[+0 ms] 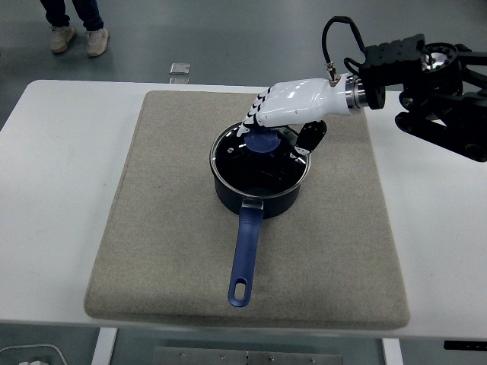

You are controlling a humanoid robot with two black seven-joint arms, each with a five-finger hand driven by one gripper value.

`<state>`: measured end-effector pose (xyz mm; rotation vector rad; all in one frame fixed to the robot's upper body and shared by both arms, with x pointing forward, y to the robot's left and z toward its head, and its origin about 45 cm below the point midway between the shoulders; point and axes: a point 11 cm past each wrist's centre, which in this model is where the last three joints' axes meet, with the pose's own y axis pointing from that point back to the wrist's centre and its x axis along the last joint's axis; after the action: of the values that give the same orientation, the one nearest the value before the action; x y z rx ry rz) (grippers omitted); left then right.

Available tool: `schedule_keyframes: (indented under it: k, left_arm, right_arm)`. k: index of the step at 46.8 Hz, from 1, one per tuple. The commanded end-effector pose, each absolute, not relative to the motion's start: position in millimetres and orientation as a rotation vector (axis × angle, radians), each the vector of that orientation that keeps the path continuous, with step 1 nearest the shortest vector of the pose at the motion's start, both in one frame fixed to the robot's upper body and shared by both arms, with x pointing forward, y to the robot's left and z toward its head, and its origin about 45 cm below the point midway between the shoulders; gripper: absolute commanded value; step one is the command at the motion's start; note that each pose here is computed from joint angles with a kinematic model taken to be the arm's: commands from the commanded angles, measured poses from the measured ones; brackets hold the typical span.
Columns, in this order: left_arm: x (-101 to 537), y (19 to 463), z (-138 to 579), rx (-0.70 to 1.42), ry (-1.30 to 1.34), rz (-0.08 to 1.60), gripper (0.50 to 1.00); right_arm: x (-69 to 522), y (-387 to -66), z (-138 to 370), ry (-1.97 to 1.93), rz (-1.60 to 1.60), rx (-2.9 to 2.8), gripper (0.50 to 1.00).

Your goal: Lift the pot lid and place it to the right of the pot.

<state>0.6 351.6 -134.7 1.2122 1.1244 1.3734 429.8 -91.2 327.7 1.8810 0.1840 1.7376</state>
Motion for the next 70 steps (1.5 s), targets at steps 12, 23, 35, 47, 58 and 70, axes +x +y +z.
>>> schedule_keyframes:
  k: [12,23,35,47,58,70]
  left_arm:
    - [1,352,-135,1.212,1.125,1.373,1.0]
    - [1,352,-135,1.212,1.125,1.373,1.0]
    - [1,352,-135,1.212,1.125,1.373,1.0]
    - [1,352,-135,1.212,1.125,1.373,1.0]
    - [1,352,-135,1.212,1.125,1.373,1.0]
    - [1,352,-135,1.211,1.125,1.375,1.0]
  right_arm:
    - [430,-93,327,0.187,1.733,1.876,0.84]
    - [428,-87,324,0.196,1.74,1.887,0.836]
    - [426,-85,321,0.211,1.736,1.888,0.5]
    - [426,-85,320,0.221,1.737,1.88,0.5]
    - [427,-85,323,0.219,1.741,1.875,0.5]
    - [431,-84,331,0.187,1.749,1.878,0.5]
